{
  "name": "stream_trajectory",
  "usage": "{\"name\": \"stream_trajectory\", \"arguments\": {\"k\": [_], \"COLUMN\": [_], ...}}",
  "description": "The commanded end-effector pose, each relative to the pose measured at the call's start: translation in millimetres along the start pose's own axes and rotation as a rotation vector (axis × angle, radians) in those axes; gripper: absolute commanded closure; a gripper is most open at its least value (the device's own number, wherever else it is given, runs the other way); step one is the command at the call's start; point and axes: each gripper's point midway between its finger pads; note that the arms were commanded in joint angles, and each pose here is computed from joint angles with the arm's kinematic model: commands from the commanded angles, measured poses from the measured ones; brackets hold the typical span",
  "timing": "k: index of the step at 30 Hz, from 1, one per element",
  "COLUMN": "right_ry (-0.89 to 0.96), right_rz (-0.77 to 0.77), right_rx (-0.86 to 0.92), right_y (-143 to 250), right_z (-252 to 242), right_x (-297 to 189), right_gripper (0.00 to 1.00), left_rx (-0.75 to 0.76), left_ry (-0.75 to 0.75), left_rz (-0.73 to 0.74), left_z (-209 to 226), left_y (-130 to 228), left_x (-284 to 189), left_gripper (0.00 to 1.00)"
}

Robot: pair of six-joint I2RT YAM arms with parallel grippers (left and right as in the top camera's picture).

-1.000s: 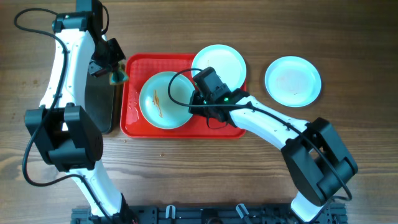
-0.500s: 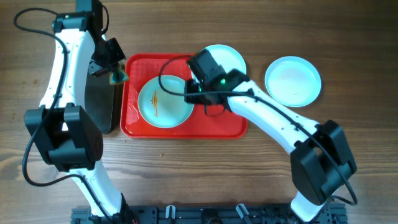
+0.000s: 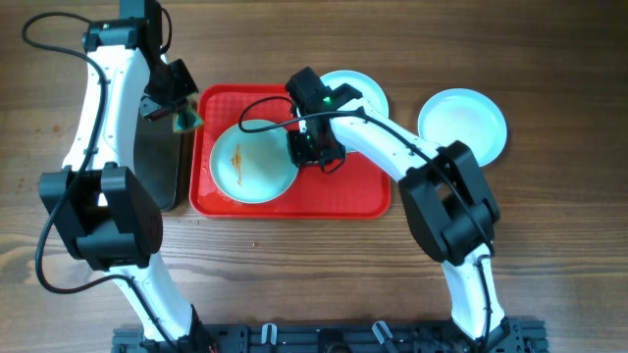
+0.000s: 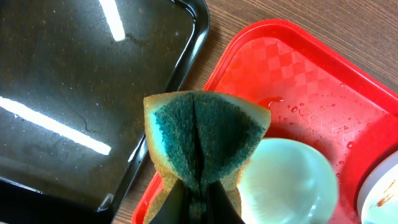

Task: Clean dirty plates on tray and stack at the side
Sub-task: 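Scrub the held plate with the sponge in the left gripper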

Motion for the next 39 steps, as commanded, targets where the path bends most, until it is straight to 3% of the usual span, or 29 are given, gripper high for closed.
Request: {"name": "stream_trajectory", "arguments": {"k": [1, 10, 15, 21, 28, 29, 30, 32, 34, 39], "right_ry": [-0.032, -0.054, -0.023, -0.017, -0.028, -0.028, -0.028, -0.030, -0.031, -0.032], "right_rz": [-0.006, -0.065, -0.098, -0.076, -0.054, -0.054, -0.055, -0.058, -0.059, -0.062], "right_rx": [-0.010, 0.007, 0.077, 0.132, 0.160, 0.160, 0.159, 0.159, 0.159, 0.158], "right_y": [-6.2, -20.9, -26.1, -22.4, -19.6, -19.7, -20.0, -20.8, -21.1, -21.7], "right_z": [7.9, 13.5, 9.5, 7.2, 5.8, 5.8, 5.9, 6.3, 6.4, 6.7], "right_x": [-1.4, -2.4, 5.1, 16.0, 23.7, 23.7, 23.8, 23.8, 23.8, 23.7], "right_gripper": [0.74, 0.70, 0.73, 0.96, 0.95, 0.94, 0.87, 0.86, 0.96, 0.96], "left_rx": [0.014, 0.014, 0.014, 0.014, 0.012, 0.011, 0.015, 0.047, 0.079, 0.165], "left_ry": [0.033, 0.036, 0.035, 0.049, 0.055, 0.049, 0.045, 0.053, 0.063, 0.132], "left_rz": [-0.044, -0.050, -0.048, -0.018, 0.078, 0.089, 0.100, 0.123, 0.138, 0.153], "left_z": [-5.0, -5.8, -5.6, -7.3, -4.1, -2.5, -1.1, -0.7, -0.7, -8.8], "left_y": [-4.8, -6.3, -5.9, 0.7, 24.3, 27.4, 30.5, 36.9, 42.2, 50.8], "left_x": [-18.1, -18.2, -18.0, -17.1, 5.3, 8.7, 12.1, 18.9, 27.8, 47.8], "left_gripper": [0.96, 0.96, 0.96, 0.96, 0.96, 0.96, 0.96, 0.96, 0.96, 0.96]}}
Point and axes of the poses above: each gripper's point midway between its finger pads, its own x axis out along the fingers, its own z axis along the line the jaws close on, y = z × x, and after that the axes turned 3 degrees about -x, right-handed
